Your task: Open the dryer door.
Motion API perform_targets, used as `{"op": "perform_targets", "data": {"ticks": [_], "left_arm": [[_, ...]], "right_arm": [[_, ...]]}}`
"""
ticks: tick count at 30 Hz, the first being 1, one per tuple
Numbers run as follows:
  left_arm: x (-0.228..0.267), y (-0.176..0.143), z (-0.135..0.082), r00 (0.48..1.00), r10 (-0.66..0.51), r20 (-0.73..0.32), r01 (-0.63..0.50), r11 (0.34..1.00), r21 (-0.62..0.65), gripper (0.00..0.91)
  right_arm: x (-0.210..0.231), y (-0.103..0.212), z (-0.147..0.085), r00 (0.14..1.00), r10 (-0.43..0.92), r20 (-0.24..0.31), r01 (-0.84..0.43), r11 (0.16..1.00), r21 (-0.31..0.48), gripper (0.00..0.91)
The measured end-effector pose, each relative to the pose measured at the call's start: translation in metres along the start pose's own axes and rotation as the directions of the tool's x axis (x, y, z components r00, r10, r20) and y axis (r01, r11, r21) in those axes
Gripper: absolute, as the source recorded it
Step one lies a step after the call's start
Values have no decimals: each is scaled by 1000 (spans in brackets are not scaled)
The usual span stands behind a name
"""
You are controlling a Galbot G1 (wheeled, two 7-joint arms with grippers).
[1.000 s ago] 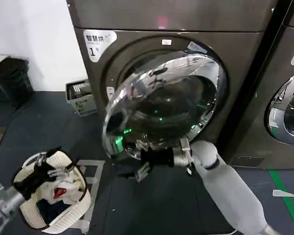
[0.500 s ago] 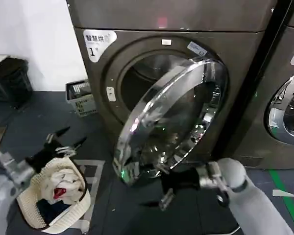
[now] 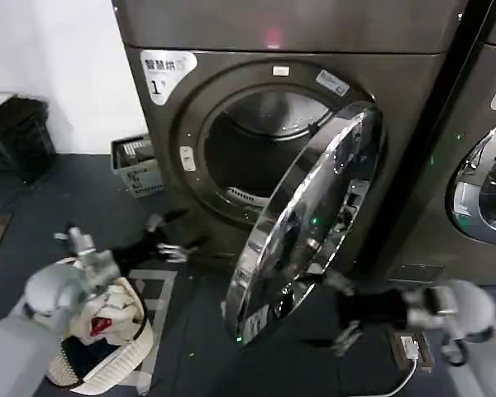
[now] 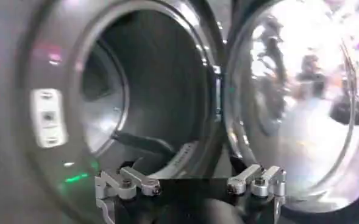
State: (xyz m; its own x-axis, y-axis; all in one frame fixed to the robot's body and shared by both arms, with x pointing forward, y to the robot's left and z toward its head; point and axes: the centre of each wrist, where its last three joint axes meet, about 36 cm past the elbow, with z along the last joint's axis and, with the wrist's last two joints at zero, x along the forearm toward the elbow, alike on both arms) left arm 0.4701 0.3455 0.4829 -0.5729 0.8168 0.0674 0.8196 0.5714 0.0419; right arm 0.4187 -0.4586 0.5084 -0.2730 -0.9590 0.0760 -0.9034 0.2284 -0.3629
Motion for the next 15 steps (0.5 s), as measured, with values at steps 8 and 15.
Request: {"op": "perform_targets", "data": {"ticks": [8, 15], "left_arm": [[-63, -12, -1, 987, 156, 25, -156, 988, -8, 907], [-104, -30, -4, 959, 281, 37, -281, 960, -20, 907]], "right_arm": [[100, 20, -1, 945, 324, -40, -325, 945, -36, 907], [173, 66, -16, 679, 733, 44, -732, 681, -23, 907]]}}
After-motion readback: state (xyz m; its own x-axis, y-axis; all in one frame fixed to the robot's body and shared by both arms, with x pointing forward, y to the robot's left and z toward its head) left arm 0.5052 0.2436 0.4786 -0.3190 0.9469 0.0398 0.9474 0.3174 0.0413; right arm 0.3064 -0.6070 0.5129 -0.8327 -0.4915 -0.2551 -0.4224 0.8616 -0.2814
